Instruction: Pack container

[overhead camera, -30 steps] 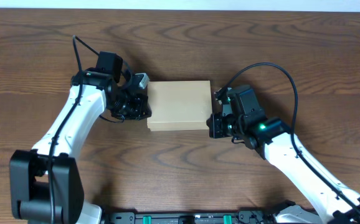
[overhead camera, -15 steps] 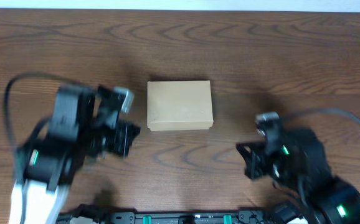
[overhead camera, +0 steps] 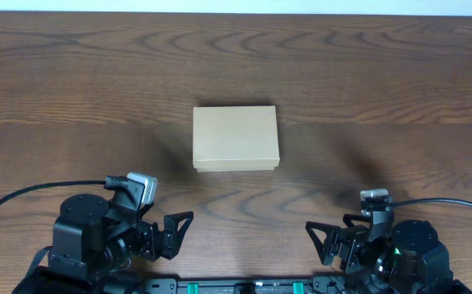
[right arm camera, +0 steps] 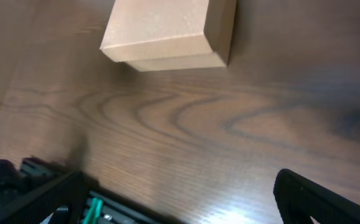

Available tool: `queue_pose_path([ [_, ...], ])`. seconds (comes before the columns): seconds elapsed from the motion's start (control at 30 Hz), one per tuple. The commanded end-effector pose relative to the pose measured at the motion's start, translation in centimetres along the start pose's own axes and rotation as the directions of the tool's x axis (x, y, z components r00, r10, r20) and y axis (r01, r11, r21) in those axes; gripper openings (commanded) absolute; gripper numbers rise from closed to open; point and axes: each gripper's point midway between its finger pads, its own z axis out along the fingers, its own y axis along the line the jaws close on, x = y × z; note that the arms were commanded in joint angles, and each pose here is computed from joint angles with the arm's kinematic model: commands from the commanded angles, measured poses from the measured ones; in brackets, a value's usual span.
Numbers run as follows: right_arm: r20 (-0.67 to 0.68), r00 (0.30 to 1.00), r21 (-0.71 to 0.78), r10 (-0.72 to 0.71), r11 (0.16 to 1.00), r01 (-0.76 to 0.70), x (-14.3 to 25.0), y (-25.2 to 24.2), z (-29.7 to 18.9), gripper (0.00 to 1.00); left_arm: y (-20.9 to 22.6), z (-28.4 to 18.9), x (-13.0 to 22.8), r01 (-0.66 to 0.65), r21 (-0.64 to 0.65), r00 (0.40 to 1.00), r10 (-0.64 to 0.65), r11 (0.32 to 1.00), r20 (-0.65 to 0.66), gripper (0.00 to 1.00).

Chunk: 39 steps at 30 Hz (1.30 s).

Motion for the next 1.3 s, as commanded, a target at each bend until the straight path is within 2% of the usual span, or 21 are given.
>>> queue_pose_path([
  [0.0, -0.023, 0.999, -0.021, 0.045, 0.999, -0.045, 0.5, 0.3, 0.1, 0.99, 0.1, -0.1, 0.0, 0.033, -0.008, 0.999, -0.033, 0.999, 0.006, 0.95],
  [0.5, -0.026, 0.999, -0.019, 0.046, 0.999, -0.046, 0.6, 0.3, 0.1, 0.99, 0.0, -0.2, 0.0, 0.029, -0.005, 1.000, -0.029, 1.000, 0.010, 0.95],
  [0.67, -0.026, 0.999, -0.019, 0.046, 0.999, -0.046, 0.6, 0.3, 0.1, 0.99, 1.5, -1.0, -0.1, 0.026, -0.093, 0.998, -0.020, 0.995, 0.060, 0.95],
  [0.9, -0.026, 0.999, -0.019, 0.046, 0.999, -0.046, 0.6, 0.3, 0.1, 0.99, 4.5, -0.3, 0.4, 0.025, -0.180, 0.979, 0.012, 0.983, 0.204, 0.95],
  [1.27, -0.025, 0.999, -0.019, 0.046, 0.999, -0.046, 0.6, 0.3, 0.1, 0.99, 8.6, 4.9, -0.4, -0.005, -0.178, 0.896, 0.083, 0.984, 0.436, 0.96],
])
